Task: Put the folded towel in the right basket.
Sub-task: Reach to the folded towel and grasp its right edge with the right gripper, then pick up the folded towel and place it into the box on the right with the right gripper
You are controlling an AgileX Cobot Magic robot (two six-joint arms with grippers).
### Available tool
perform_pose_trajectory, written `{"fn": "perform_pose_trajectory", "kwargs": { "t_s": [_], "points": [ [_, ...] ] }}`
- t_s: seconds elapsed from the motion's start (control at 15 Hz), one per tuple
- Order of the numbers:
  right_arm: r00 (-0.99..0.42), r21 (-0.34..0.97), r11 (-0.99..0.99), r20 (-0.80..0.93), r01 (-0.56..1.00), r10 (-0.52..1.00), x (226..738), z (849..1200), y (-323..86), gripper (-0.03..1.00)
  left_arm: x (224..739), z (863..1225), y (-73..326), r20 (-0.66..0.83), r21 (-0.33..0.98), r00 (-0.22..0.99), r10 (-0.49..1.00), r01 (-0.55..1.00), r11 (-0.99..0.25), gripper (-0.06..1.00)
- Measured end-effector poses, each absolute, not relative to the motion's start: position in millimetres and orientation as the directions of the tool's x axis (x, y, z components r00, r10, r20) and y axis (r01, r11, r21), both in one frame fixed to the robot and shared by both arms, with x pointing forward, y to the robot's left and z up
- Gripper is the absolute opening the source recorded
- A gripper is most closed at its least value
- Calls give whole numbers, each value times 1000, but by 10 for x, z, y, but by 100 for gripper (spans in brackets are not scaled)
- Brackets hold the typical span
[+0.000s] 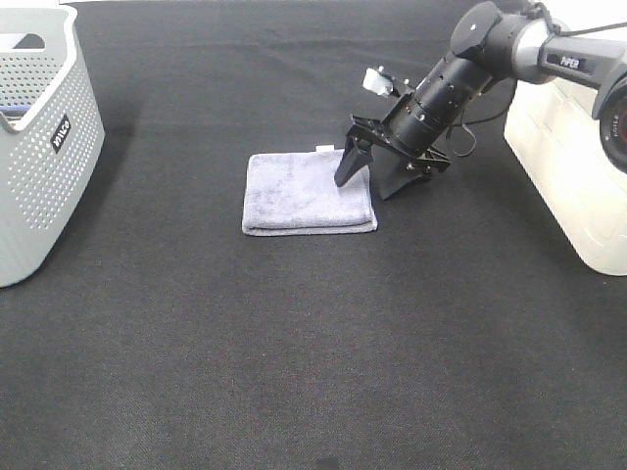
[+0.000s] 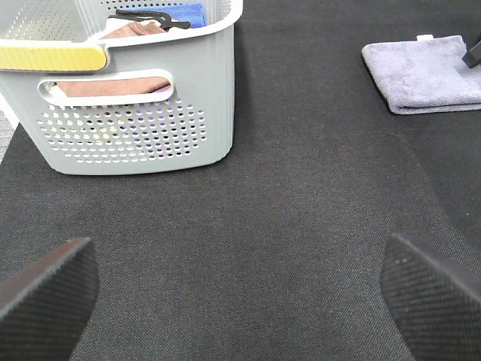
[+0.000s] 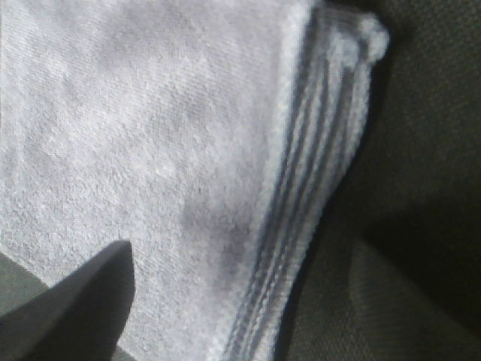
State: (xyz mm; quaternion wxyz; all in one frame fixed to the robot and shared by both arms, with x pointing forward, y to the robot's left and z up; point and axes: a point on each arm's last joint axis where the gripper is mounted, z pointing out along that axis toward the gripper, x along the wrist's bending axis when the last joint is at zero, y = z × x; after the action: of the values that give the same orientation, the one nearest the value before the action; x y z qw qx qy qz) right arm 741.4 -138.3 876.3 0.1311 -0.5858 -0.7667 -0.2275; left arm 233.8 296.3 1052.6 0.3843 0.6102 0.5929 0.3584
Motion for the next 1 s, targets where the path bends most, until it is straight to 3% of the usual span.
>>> {"fn": "perform_pose_trajectory", "kwargs": {
  "t_s": [0.2, 0.33, 0.53, 0.67, 1.0],
  "points": [
    [-286, 205, 206, 535, 957, 795, 7411, 8731, -1320, 75, 2338, 10526, 2963, -18, 894, 40, 999, 448, -2, 97],
    [-274, 201, 192, 576, 961, 770, 7409, 8685, -1284, 67, 2338, 10526, 2963, -18, 894, 40, 999, 448, -2, 97],
    [-282, 205, 199, 567, 958, 774, 7413, 8654, -1291, 40, 2338, 10526, 2963, -18, 894, 40, 999, 448, -2, 97],
    [-284, 205, 202, 562, 958, 777, 7413, 8651, -1295, 9, 2338, 10526, 2963, -18, 894, 40, 999, 448, -2, 97],
    [-296, 223, 203, 561, 953, 773, 7415, 8767, -1293, 8, 2338, 10526, 2963, -18, 894, 40, 999, 448, -2, 97]
  ]
}}
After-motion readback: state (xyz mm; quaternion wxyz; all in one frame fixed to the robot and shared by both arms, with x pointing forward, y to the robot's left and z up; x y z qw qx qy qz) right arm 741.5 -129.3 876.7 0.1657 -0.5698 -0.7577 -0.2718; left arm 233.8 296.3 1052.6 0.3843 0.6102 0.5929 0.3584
